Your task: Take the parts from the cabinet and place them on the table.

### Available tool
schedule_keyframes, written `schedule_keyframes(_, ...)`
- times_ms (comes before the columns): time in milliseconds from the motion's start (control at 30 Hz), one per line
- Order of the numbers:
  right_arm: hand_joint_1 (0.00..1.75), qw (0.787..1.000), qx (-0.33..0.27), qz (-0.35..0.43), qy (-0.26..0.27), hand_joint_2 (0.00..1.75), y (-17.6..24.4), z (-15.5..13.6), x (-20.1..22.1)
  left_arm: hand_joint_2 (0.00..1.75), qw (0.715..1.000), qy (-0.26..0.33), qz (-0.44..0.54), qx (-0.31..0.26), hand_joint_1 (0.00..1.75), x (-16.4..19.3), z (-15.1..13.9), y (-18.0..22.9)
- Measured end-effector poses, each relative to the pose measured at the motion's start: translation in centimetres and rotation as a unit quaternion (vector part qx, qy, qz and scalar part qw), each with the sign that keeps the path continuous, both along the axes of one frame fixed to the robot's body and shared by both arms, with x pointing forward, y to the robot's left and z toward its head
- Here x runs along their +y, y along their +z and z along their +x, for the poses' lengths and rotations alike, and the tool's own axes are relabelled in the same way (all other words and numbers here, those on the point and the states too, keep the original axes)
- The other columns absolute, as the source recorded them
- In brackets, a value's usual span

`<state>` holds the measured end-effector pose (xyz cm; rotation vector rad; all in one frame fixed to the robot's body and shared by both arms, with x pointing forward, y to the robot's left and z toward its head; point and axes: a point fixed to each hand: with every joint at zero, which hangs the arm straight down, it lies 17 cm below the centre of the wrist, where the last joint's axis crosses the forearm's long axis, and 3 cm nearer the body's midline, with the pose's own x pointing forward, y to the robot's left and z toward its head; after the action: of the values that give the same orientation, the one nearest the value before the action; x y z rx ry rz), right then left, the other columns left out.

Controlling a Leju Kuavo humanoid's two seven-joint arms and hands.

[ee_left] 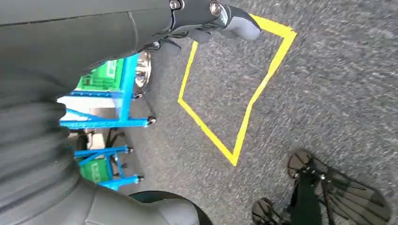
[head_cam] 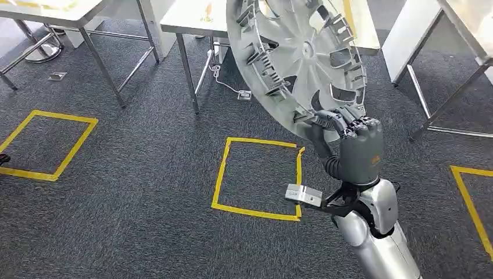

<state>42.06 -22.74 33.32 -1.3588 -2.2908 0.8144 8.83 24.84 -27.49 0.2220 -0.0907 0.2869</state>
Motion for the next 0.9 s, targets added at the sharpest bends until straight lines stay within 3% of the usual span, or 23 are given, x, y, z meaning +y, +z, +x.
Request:
schedule_keyframes(533,1.75,1.0,0.002,0.0,0.002,1.75,0.0,0.3,0.0,1.75,1.0,0.006,-0.005,0.009,0.0,-0.3,-0.5,0.0)
schedule_keyframes(900,1.75,1.0,-0.007,-0.008,0.008,1.75,0.8,1.0,0.4,1.75,1.0,0.003,-0.01,-0.007,0.0,-0.6,0.9,0.1)
